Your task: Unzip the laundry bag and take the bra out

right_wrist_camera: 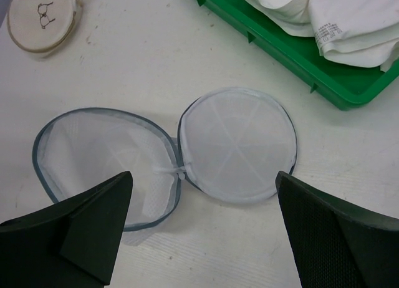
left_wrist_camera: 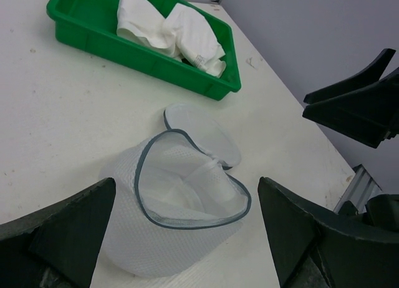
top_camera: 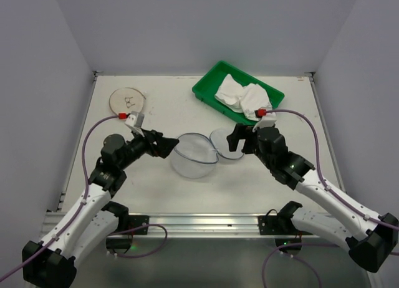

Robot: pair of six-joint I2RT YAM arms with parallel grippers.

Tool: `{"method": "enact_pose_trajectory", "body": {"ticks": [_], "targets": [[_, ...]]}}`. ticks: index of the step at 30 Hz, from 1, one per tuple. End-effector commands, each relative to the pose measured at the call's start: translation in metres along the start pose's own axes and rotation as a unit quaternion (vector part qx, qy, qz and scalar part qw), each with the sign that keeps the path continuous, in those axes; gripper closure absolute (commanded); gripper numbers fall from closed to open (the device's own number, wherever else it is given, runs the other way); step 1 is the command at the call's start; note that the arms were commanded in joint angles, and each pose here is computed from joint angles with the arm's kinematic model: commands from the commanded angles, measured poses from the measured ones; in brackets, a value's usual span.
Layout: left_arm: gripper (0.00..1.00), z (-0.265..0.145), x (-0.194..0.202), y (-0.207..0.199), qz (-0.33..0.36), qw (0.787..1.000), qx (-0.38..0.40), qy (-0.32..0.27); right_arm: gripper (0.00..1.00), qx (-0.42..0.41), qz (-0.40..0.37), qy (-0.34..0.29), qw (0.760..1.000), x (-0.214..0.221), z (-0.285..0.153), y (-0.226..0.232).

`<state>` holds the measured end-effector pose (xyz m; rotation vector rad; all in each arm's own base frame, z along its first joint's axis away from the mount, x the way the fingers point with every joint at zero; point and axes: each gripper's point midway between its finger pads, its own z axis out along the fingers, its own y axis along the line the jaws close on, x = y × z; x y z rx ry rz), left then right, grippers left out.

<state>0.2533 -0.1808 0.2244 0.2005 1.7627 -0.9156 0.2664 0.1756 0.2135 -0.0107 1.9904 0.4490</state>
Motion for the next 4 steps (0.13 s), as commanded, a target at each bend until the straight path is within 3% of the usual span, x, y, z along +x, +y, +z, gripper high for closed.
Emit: {"method": "enact_pose_trajectory", "body": {"ticks": [1, 4], "targets": [[0.0, -0.0015, -0.0085, -0.0132, 0.02, 0.999, 0.032, -0.02, 0.01, 0.003, 0.006, -0.02, 1.0, -0.011, 0.0024, 0.003], [0.0, -0.0011, -0.0087, -0.012, 0.02, 0.999, 0.029, -0.021, 0.01, -0.003, 0.009, -0.022, 1.0, -0.0113, 0.0031, 0.0052]]}}
